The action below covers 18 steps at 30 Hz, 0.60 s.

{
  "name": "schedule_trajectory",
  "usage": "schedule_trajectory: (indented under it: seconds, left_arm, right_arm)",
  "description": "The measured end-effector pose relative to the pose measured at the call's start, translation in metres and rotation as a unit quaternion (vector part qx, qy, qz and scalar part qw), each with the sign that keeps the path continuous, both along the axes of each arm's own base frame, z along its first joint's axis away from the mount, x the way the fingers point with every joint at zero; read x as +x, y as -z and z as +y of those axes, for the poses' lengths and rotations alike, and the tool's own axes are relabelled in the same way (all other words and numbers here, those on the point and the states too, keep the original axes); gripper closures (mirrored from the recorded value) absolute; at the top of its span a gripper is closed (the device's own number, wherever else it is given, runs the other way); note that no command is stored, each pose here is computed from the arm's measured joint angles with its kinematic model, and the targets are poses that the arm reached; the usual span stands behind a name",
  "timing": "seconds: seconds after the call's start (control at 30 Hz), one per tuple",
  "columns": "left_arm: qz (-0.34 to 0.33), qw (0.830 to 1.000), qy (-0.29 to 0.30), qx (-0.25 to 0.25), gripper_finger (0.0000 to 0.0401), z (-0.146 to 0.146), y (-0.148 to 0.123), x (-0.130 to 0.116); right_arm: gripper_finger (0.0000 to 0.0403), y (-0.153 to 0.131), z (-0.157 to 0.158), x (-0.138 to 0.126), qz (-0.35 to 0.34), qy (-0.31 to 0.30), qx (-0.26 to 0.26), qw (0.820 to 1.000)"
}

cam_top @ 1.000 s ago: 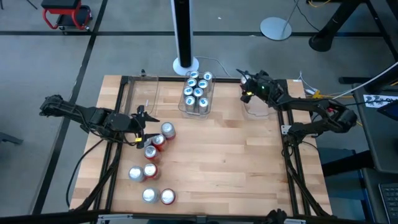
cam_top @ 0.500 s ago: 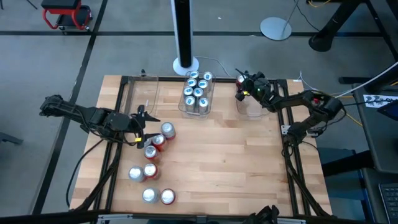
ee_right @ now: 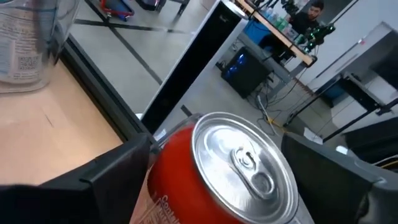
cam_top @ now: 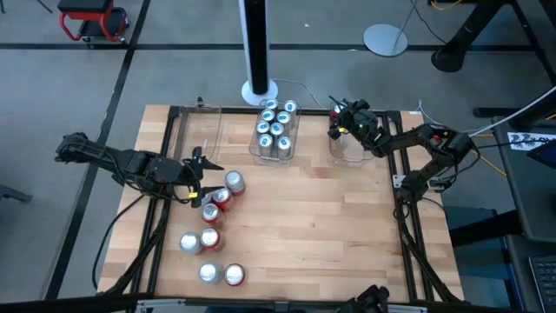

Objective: Sort soda cans
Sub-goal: Put the orange soda can into the right transparent bin

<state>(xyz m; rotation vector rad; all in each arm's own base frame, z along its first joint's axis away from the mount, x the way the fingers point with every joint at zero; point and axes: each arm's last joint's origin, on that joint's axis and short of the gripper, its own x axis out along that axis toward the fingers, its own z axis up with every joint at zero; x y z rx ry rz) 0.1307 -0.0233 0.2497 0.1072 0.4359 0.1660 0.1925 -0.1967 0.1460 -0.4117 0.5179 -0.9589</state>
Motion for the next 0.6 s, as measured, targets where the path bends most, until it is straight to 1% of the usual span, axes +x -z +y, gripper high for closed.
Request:
schedule_trajectory:
  seconds: [0.1,0.27,0.43,0.5,0.6]
  left_arm:
    - [0.000,1.000,0.000,0.000,0.0127,0.000,0.000,0.000]
    - [0.000,1.000,0.000,0.000,0.0127,0.000,0.000,0.000]
    - [0.000,1.000,0.000,0.000,0.0127,0.000,0.000,0.000]
    - [0.000,1.000,0.000,0.000,0.0127,0.000,0.000,0.000]
    - [0.000,1.000,0.000,0.000,0.0127,0.000,0.000,0.000]
  right_arm:
    - [0.0041,-0.005,0.001,-0.001,-0.005,-0.004,-0.011,1.000]
    - [0.0041,-0.023,0.004,-0.003,-0.016,-0.008,-0.039,0.999]
    - [0.0041,-0.040,0.011,-0.010,-0.010,-0.019,-0.043,0.999]
    - [0.0041,-0.050,0.014,-0.011,-0.021,-0.040,-0.055,0.997]
    - [0.0041,-0.063,0.025,-0.006,-0.032,-0.098,-0.078,0.992]
